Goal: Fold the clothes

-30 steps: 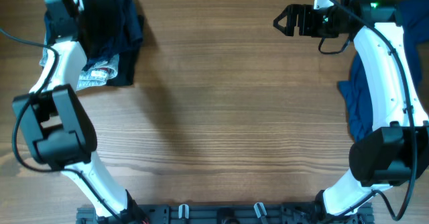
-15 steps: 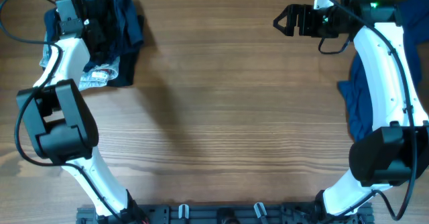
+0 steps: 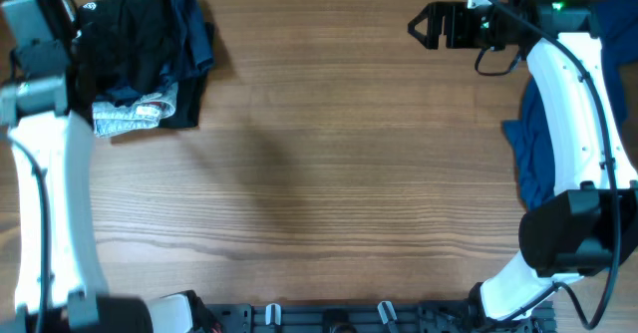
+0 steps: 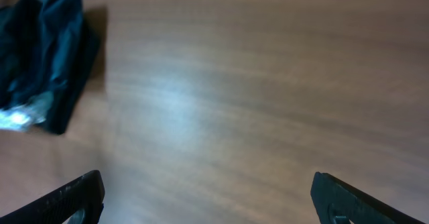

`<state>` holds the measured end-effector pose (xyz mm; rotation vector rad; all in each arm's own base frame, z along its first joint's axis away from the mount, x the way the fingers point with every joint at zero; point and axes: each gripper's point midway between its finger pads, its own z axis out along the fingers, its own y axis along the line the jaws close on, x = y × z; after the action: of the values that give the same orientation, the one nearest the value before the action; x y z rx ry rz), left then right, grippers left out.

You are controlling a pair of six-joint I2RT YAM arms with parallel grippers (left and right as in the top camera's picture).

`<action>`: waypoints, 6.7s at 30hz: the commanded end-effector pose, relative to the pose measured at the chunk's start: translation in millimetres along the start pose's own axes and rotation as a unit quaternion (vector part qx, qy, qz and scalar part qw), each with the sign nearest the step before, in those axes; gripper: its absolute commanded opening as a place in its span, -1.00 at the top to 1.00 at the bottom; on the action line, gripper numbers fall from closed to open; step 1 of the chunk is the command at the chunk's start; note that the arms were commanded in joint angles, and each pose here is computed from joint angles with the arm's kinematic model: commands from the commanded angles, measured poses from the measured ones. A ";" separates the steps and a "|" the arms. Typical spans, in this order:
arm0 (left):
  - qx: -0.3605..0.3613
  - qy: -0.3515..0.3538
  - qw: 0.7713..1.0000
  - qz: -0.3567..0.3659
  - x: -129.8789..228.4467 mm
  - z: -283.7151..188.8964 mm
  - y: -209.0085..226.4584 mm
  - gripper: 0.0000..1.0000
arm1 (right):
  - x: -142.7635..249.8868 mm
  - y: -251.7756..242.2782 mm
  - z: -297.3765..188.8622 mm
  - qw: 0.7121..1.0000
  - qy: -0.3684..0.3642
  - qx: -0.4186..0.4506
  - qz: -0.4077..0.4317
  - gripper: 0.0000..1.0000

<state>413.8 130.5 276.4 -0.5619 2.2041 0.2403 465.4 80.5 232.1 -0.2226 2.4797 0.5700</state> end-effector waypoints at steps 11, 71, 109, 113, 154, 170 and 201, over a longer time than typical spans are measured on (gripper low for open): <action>0.088 -0.014 0.996 -0.005 -1.7 -58.3 -17.8 -1.00 | -70.5 50.2 -278.1 0.913 -0.320 0.232 -0.101 -0.99; 0.088 -0.014 0.996 -0.005 -1.7 -58.3 -17.8 -1.00 | 200.0 -28.0 -118.1 0.860 -0.474 0.182 -0.053 -0.99; 0.088 -0.014 0.996 -0.004 -1.7 -58.2 -17.7 -1.00 | 216.0 -36.0 -100.5 0.870 -0.448 0.195 -0.067 -0.99; 0.103 -0.005 0.995 -0.003 2.7 -59.8 -22.9 -1.00 | 216.0 -36.0 -100.5 0.870 -0.448 0.195 -0.067 -0.99; 0.355 -0.241 0.903 -0.021 193.2 -110.9 -68.6 -0.99 | 216.0 -36.0 -100.5 0.870 -0.448 0.195 -0.067 -0.99; 0.365 -0.290 0.885 -0.024 196.5 -125.4 -62.2 -1.00 | 216.0 -36.0 -100.5 0.870 -0.448 0.195 -0.067 -0.99; 0.346 -0.242 0.906 -0.017 232.4 -99.3 -57.4 -1.00 | 216.0 -36.0 -100.5 0.870 -0.448 0.195 -0.067 -1.00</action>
<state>244.0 -26.3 162.8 -0.1266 1.6352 -0.3815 248.1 -2.0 170.3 0.0439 1.5928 0.0625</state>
